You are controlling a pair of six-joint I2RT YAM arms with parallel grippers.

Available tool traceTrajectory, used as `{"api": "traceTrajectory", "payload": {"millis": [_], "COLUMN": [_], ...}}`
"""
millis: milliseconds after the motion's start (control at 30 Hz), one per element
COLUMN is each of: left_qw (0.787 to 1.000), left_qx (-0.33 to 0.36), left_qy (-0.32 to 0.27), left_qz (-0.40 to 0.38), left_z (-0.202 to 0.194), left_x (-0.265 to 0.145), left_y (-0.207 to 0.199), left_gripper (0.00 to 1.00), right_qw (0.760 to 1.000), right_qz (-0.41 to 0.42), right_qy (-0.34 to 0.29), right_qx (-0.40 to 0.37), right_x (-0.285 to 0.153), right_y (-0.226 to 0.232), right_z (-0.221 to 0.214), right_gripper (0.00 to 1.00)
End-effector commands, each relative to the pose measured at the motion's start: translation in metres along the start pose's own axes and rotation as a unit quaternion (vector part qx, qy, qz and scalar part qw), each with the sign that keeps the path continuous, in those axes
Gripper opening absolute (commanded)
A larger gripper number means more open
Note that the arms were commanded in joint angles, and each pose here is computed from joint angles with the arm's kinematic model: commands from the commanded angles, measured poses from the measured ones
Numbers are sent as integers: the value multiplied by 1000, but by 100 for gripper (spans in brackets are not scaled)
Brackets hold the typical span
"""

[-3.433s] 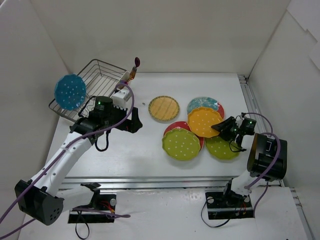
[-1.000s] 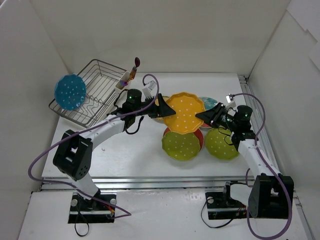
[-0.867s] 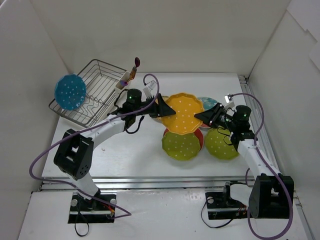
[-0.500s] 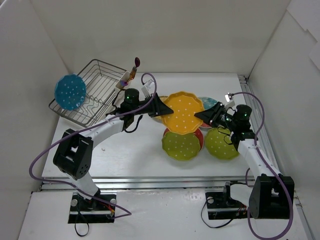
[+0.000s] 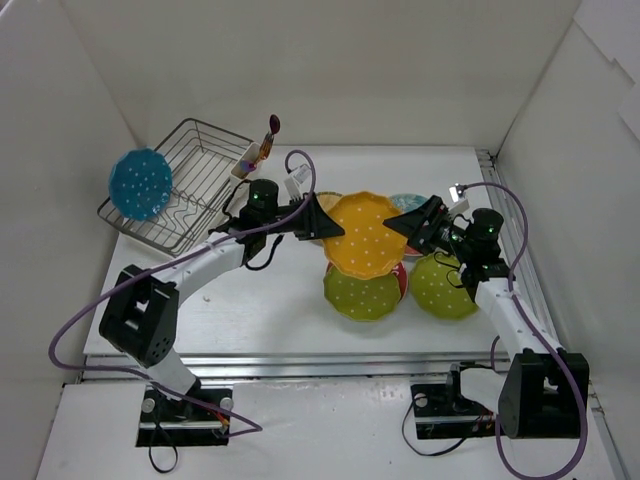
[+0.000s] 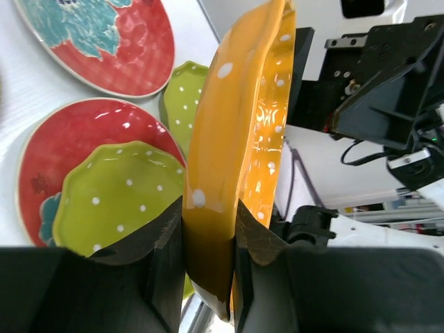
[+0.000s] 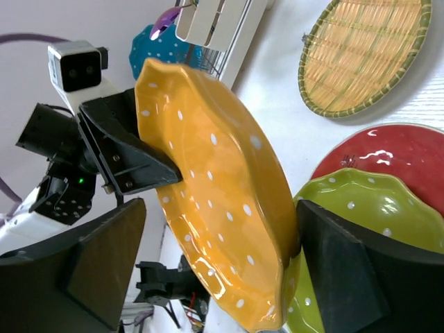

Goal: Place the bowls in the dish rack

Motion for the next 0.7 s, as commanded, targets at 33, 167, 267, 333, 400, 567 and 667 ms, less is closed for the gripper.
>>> {"api": "traceTrajectory", "payload": {"millis": [33,167,267,333,400,567,667], "left_qw": [988,983,976,964,954,884,823], "left_qx": [129,154,182,222,246,355,414], "left_qy": [-77,-100,-110,-125,-129,-151,-176], "left_qz": [-36,0,37,72,113,265,347], "left_z": [45,58,69,79,87,107,117], "left_x": [-33,-54,-72,-83,-103,-155,-187], "left_y": [-56,-61,-65,-67,-73,-81,-89], "left_gripper": [0,0,0,0,0,0,0], "right_qw": [996,996,993,991,989,989,988], "right_qz": [53,-2,-57,-79,-87,-87,-87], "right_qy": [-15,-19,-22,-33,-41,-37,-34], "right_qx": [-66,-83,-100,-108,-112,-118,-120], "right_x": [-2,-6,-12,-17,-21,-24,-24], "right_y": [28,20,13,10,11,13,11], "right_z": [12,15,14,13,13,11,10], "right_gripper": [91,94,95,95,95,95,95]}}
Point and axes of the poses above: each gripper's point midway between its finger pads, its own x axis out along the fingers, its own y axis along the line the jaws close on, z = x × y, the point moved 9 cm from there along -x, back along the fingers, and after that the axes turned 11 degrees about x, right-handed, at the moved point
